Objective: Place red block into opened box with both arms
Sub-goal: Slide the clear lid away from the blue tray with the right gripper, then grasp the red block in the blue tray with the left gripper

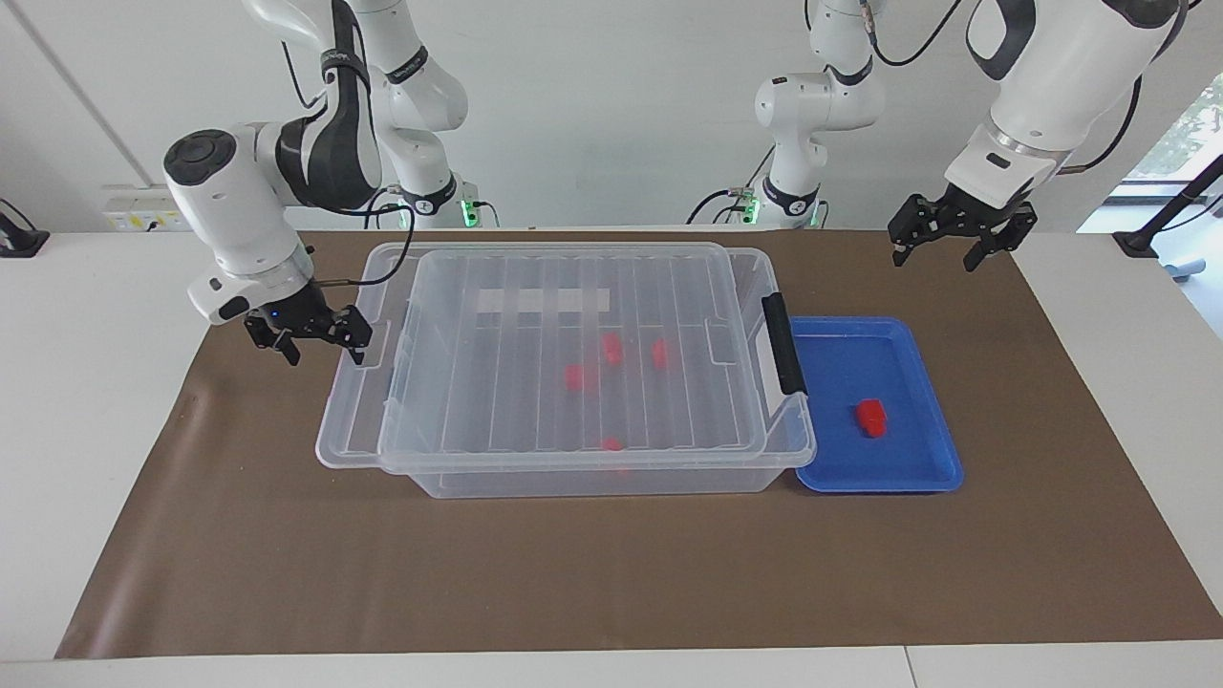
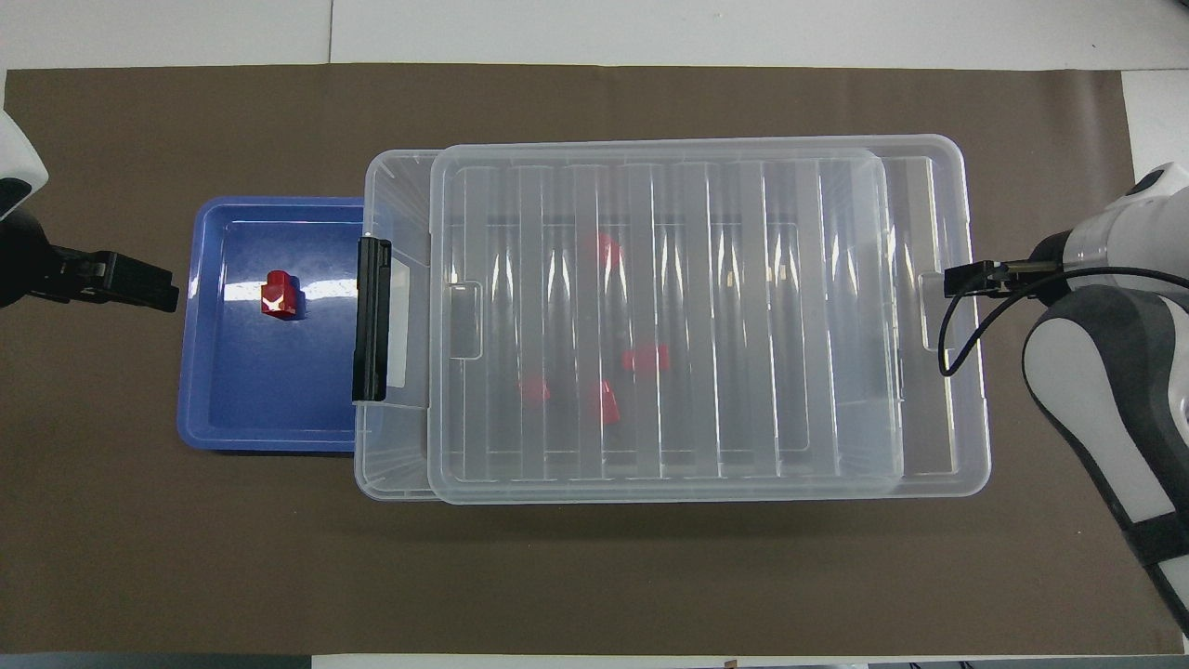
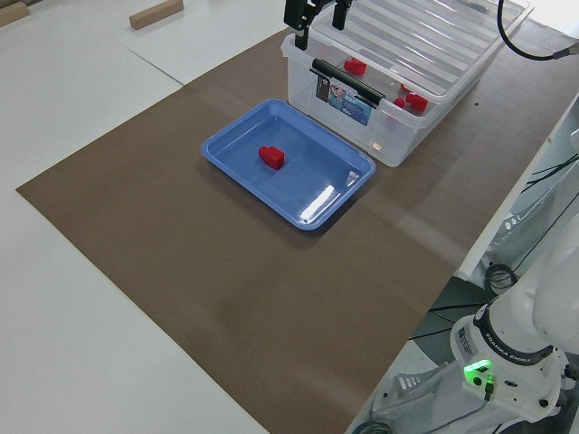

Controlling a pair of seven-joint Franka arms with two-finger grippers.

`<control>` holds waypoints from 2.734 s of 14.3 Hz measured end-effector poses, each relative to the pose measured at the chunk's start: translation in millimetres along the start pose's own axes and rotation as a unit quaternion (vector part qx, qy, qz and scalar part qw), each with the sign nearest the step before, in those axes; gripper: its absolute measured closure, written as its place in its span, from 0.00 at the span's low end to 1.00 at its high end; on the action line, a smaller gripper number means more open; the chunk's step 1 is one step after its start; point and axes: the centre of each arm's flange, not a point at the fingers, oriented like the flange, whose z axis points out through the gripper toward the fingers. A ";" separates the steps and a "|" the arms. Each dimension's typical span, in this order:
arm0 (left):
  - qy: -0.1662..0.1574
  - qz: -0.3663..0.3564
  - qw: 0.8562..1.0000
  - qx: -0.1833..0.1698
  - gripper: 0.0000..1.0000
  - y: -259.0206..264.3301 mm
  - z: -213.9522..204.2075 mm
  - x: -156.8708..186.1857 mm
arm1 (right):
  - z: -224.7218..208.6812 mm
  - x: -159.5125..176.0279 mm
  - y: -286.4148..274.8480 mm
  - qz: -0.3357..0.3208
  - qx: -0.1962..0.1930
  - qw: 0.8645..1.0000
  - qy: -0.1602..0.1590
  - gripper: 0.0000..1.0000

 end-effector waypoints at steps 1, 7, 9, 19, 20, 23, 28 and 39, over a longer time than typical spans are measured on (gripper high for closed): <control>0.000 0.000 1.000 0.000 0.00 0.0 0.0 0.0 | -0.2 -0.4 8.1 -0.004 -0.001 1.000 0.000 0.00; 0.000 0.000 1.000 0.000 0.00 0.0 0.0 0.0 | -1.5 -5.8 59.3 -0.020 -0.004 1.000 0.001 0.00; -0.001 0.000 1.000 0.000 0.00 0.0 0.3 -0.2 | -2.7 -7.5 72.5 -0.022 -0.005 1.000 0.002 0.00; 0.048 0.005 0.999 0.004 0.00 5.4 27.9 9.3 | -4.8 -14.4 108.6 -0.034 -0.008 0.999 0.003 0.00; 0.049 0.005 0.999 0.004 0.00 5.9 42.6 8.4 | -4.9 -15.7 114.4 -0.036 -0.008 0.999 0.003 0.00; 0.057 0.004 0.998 0.005 0.00 4.6 83.0 8.8 | -5.3 -18.9 127.0 -0.040 -0.010 0.999 0.004 0.00; 0.060 -0.002 0.998 0.004 0.00 -2.6 163.5 11.7 | -5.6 -21.1 135.2 -0.041 -0.013 0.999 0.003 0.00; 0.075 -0.023 0.997 0.001 0.00 -27.7 277.9 31.7 | -68.2 4.0 100.2 -0.057 -0.005 0.998 -0.016 0.00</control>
